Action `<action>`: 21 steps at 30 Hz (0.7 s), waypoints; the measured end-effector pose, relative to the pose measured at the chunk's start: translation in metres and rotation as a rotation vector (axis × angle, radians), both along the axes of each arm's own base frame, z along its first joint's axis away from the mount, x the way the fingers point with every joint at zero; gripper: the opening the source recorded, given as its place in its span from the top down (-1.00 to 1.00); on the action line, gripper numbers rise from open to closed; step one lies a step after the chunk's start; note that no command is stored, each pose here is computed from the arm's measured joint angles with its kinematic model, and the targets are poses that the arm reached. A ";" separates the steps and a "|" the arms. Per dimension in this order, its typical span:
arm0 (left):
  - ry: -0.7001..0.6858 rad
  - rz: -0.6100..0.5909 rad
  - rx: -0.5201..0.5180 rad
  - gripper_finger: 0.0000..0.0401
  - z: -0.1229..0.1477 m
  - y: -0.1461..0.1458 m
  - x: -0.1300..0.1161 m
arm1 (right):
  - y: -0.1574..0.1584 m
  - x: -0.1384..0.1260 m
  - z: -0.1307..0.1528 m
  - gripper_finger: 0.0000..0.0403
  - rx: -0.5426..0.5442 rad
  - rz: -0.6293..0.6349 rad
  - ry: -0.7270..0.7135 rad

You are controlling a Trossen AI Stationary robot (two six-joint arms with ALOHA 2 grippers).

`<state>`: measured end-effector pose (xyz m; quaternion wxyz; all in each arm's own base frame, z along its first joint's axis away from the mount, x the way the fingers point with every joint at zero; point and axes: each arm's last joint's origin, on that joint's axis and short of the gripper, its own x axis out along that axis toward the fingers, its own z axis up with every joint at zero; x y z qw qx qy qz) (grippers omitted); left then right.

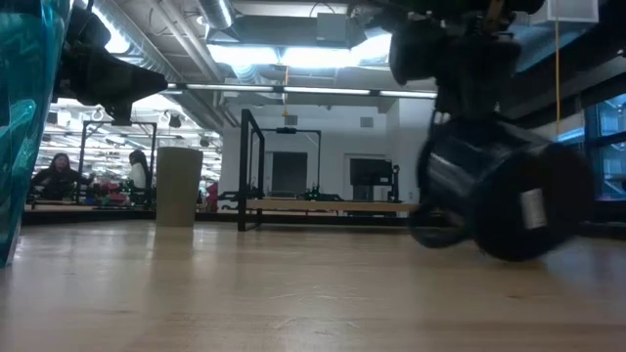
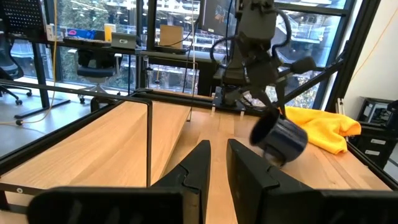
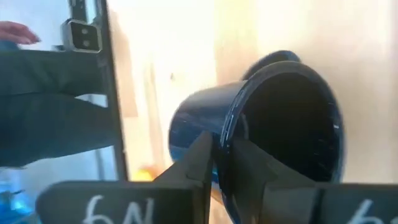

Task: Stack small to large cups/mugs on shelf
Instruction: Put the blue mug on the shelf

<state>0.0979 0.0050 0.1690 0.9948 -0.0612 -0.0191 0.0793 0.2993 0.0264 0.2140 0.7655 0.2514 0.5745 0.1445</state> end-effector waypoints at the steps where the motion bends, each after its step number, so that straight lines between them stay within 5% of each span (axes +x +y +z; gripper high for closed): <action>1: 0.000 0.000 0.000 0.77 0.000 0.000 0.000 | -0.001 0.002 0.003 0.77 -0.016 0.003 -0.011; 21: 0.000 0.000 0.000 0.77 0.000 0.000 0.000 | 0.001 0.000 0.015 0.87 -0.243 0.053 -0.016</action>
